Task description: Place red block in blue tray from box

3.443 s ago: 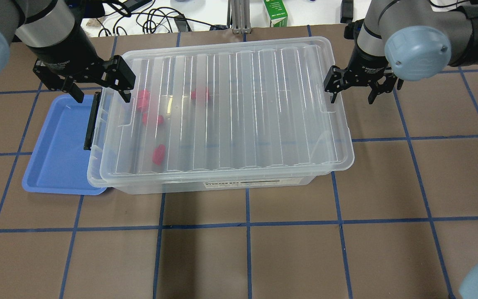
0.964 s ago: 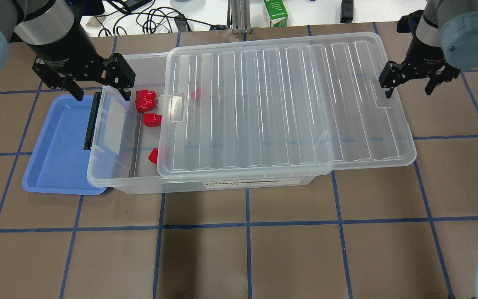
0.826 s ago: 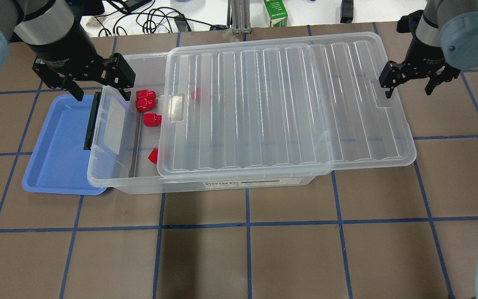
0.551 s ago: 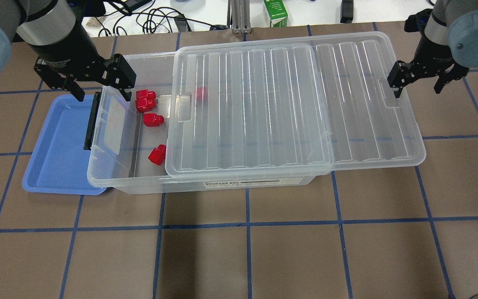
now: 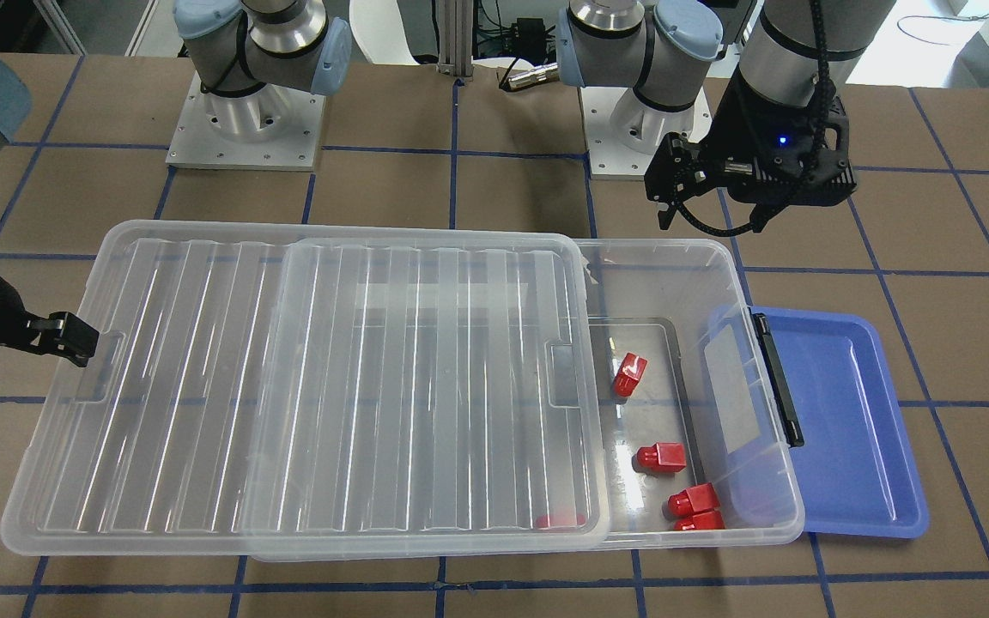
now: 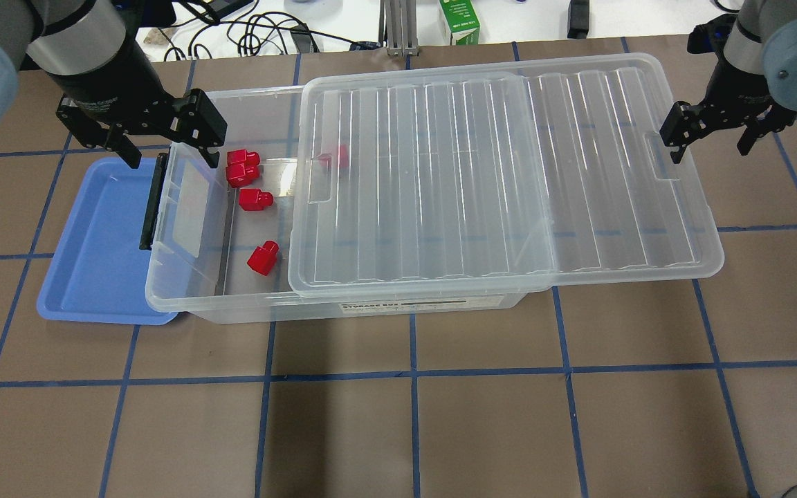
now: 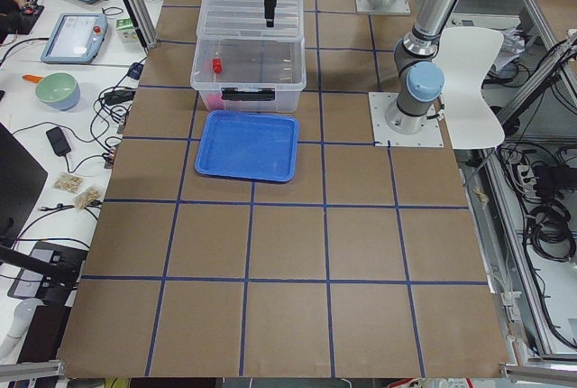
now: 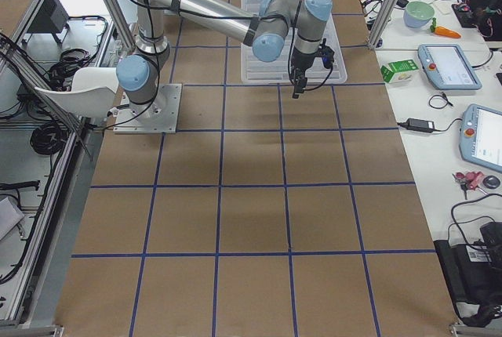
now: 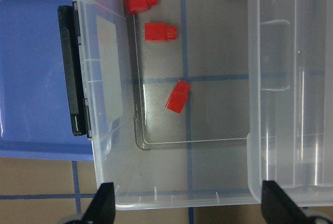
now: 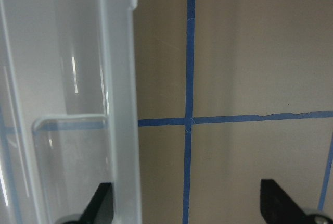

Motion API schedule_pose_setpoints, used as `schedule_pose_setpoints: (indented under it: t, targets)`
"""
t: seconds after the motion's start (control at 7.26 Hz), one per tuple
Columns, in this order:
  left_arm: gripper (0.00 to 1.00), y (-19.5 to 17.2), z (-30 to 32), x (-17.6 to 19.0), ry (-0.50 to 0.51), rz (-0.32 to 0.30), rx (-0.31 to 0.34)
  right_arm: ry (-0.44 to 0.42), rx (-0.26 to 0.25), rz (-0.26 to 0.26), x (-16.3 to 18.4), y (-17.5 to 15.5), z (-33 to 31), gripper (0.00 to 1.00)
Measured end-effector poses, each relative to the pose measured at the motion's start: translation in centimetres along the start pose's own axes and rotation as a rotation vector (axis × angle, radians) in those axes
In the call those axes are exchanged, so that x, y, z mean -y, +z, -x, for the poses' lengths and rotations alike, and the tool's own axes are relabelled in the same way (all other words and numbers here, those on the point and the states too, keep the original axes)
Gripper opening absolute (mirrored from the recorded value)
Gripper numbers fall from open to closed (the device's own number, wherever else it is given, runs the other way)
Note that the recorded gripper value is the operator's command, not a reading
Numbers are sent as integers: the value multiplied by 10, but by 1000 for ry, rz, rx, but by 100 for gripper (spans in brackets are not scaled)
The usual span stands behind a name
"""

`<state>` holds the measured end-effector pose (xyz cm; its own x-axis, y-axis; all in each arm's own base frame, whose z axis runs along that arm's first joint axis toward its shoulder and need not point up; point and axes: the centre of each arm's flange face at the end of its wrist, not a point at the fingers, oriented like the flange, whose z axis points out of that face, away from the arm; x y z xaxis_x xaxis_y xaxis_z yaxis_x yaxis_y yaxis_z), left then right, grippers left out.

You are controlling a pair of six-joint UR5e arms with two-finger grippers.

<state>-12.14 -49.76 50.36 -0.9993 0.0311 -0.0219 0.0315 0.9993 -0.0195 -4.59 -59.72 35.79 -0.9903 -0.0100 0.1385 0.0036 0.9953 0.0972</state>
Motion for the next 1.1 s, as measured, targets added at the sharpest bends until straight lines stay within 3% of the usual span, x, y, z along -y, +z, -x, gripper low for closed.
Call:
schedule_pose_setpoints:
  t: [0.41, 0.83, 1.1]
  targets:
    - [100, 8, 0, 0, 1, 16, -1, 12, 31, -31, -6, -21, 4, 100]
    - [100, 36, 0, 6, 12, 60, -13, 22, 67, -36, -54, -104, 9, 100]
    - [100, 75, 0, 9, 20, 70, -17, 36, 57, -59, -93, -147, 12, 100]
